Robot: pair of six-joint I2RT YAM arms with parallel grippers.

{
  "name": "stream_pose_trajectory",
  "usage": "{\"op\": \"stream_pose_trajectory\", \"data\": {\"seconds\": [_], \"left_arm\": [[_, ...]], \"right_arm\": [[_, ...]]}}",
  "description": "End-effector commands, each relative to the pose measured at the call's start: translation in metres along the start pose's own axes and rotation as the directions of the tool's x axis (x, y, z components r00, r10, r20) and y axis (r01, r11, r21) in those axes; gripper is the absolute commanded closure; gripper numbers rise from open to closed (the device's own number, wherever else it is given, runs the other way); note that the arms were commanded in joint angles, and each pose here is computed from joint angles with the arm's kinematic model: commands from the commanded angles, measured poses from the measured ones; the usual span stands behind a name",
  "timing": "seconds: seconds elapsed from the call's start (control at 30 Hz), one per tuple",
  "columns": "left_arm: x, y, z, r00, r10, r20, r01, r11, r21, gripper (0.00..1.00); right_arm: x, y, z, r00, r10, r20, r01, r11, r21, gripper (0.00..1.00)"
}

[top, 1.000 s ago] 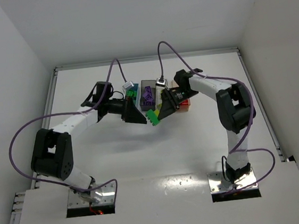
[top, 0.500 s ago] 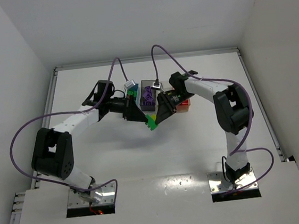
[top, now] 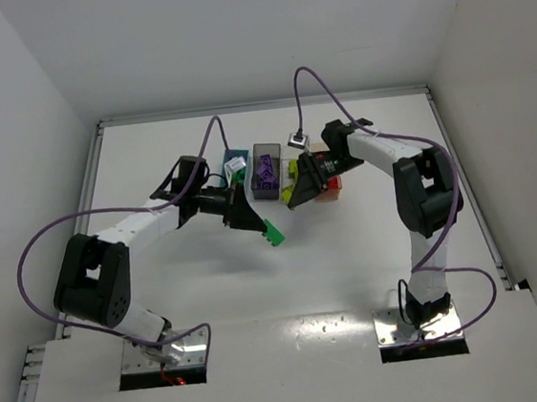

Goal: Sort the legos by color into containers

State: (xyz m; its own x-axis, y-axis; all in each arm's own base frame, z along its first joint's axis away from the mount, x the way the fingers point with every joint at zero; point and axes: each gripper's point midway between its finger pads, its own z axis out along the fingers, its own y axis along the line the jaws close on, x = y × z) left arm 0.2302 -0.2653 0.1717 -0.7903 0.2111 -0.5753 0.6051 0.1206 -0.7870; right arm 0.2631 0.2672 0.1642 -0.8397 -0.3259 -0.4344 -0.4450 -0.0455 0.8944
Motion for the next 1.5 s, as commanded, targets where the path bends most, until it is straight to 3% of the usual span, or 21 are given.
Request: {"op": "stream_pose_trajectory", "data": {"seconds": [0.0,0.17,0.3,0.33,0.37,0.4,0.43,0.5,0.6,0.73,1.0,1.1,1.17,1.2,1.3,1.47], "left_arm": [[-0.001,-0.013,0.000,0.996,0.094,0.011,-0.094,0.996,-0.005,0.95],[0.004,-0.007,-0.006,0.986,0.165,-0.001,-0.165,0.983,-0.087,0.95],[-0.002,0.000,-0.026,0.961,0.277,0.022,-0.255,0.910,-0.327,0.95],[-0.011,0.002,-0.039,0.942,0.331,0.047,-0.278,0.855,-0.438,0.95],[-0.009,0.007,-0.045,0.937,0.347,0.047,-0.281,0.827,-0.487,0.95],[-0.011,0.009,-0.052,0.930,0.363,0.055,-0.281,0.799,-0.532,0.95],[-0.015,0.013,-0.063,0.924,0.378,0.062,-0.268,0.754,-0.600,0.95],[-0.016,0.012,-0.074,0.907,0.417,0.056,-0.283,0.704,-0.651,0.95],[-0.017,0.013,-0.083,0.903,0.426,0.051,-0.277,0.669,-0.690,0.95],[-0.021,0.012,-0.085,0.897,0.440,0.048,-0.285,0.657,-0.698,0.95],[-0.032,0.014,-0.091,0.892,0.449,0.052,-0.279,0.638,-0.717,0.95],[-0.035,0.016,-0.094,0.891,0.452,0.049,-0.280,0.631,-0.723,0.95],[-0.037,0.017,-0.093,0.891,0.450,0.048,-0.280,0.632,-0.723,0.95],[-0.037,0.017,-0.093,0.891,0.450,0.048,-0.280,0.632,-0.723,0.95],[-0.037,0.016,-0.093,0.889,0.457,0.042,-0.291,0.633,-0.717,0.95],[-0.029,0.015,-0.086,0.900,0.435,0.015,-0.310,0.666,-0.678,0.95]], "right_arm": [[-0.021,0.014,-0.010,0.992,-0.111,0.055,0.112,0.993,-0.025,1.00],[-0.011,-0.007,-0.023,0.994,-0.090,0.053,0.088,0.995,0.052,1.00],[-0.015,-0.041,-0.037,0.998,-0.066,0.022,0.059,0.971,0.231,1.00],[-0.021,-0.051,-0.041,0.998,-0.049,0.043,0.034,0.953,0.300,1.00],[-0.057,-0.052,-0.053,0.968,-0.232,0.094,0.175,0.895,0.410,1.00],[-0.051,-0.061,-0.056,0.976,-0.141,0.168,0.045,0.879,0.475,1.00],[-0.063,-0.075,-0.072,0.961,-0.195,0.198,0.036,0.793,0.608,1.00],[-0.081,-0.086,-0.085,0.955,-0.220,0.200,0.009,0.692,0.722,1.00],[-0.098,-0.106,-0.091,0.961,-0.165,0.222,-0.058,0.663,0.746,1.00],[-0.119,-0.117,-0.095,0.947,-0.200,0.249,-0.069,0.634,0.771,1.00],[-0.110,-0.161,-0.091,0.972,-0.126,0.198,-0.100,0.539,0.836,1.00],[-0.106,-0.169,-0.085,0.978,-0.116,0.171,-0.088,0.512,0.854,0.91],[-0.101,-0.173,-0.084,0.981,-0.097,0.169,-0.097,0.511,0.854,0.78],[-0.101,-0.172,-0.080,0.982,-0.097,0.161,-0.089,0.514,0.853,0.61],[-0.106,-0.158,-0.080,0.979,-0.123,0.163,-0.076,0.523,0.849,0.38],[-0.111,-0.118,-0.072,0.970,-0.183,0.159,-0.028,0.568,0.823,0.27]]}}
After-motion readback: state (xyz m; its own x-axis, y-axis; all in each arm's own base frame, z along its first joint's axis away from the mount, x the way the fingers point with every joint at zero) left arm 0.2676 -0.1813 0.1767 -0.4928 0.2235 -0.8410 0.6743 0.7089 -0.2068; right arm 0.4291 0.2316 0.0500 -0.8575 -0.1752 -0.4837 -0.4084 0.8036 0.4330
